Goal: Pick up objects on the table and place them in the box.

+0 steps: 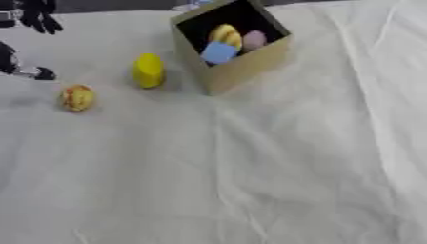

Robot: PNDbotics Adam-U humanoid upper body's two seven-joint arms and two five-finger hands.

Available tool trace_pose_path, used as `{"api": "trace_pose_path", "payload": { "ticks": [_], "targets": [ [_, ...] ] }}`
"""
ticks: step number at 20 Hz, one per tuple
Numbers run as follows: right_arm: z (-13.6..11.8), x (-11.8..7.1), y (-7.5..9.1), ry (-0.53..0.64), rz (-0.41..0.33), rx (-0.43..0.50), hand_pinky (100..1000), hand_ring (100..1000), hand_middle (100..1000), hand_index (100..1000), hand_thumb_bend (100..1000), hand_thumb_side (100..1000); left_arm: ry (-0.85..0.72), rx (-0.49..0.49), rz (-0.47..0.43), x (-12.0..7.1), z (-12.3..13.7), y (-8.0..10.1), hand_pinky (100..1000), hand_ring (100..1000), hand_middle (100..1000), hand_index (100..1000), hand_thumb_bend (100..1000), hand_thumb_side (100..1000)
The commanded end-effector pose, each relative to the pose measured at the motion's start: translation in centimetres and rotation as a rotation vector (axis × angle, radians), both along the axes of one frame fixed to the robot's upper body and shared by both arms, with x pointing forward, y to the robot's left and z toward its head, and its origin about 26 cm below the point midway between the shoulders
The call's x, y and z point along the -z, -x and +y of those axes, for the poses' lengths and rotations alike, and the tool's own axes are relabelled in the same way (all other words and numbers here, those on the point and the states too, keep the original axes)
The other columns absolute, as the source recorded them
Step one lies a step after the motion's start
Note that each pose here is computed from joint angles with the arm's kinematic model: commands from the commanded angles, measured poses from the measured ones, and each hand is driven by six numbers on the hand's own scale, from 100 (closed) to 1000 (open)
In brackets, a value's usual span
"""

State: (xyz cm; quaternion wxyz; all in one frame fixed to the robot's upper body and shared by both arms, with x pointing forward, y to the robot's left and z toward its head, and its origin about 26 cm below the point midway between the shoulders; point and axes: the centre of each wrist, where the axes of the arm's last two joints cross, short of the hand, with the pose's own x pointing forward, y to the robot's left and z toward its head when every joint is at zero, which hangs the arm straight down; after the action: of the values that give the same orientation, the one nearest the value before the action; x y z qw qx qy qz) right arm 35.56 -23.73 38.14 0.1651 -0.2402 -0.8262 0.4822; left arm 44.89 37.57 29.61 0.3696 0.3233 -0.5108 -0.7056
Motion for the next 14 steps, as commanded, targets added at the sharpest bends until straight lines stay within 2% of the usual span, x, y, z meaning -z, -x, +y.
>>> {"api": "trace_pose_path", "payload": {
  "ticks": [1,9,14],
  "targets": [
    [-0.2,-1.0,0.5,-0.015,-0.026,-0.003,875,802,669,806,100,379,-0.002,-0.002,0.0,-1.1,0.2,0.0,812,757,703,850,645,333],
    [-0.2,-0.9,0.3,-0.037,-0.022,0.001,873,794,657,798,100,385,-0.011,0.025,0.097,-0.3,-1.1,-0.7,813,761,717,854,657,354],
    [-0.1,-0.9,0.3,-0.049,-0.02,-0.002,871,790,651,795,100,386,-0.033,0.013,0.116,0.3,-1.7,-1.0,804,758,713,836,667,339]
  ]
}}
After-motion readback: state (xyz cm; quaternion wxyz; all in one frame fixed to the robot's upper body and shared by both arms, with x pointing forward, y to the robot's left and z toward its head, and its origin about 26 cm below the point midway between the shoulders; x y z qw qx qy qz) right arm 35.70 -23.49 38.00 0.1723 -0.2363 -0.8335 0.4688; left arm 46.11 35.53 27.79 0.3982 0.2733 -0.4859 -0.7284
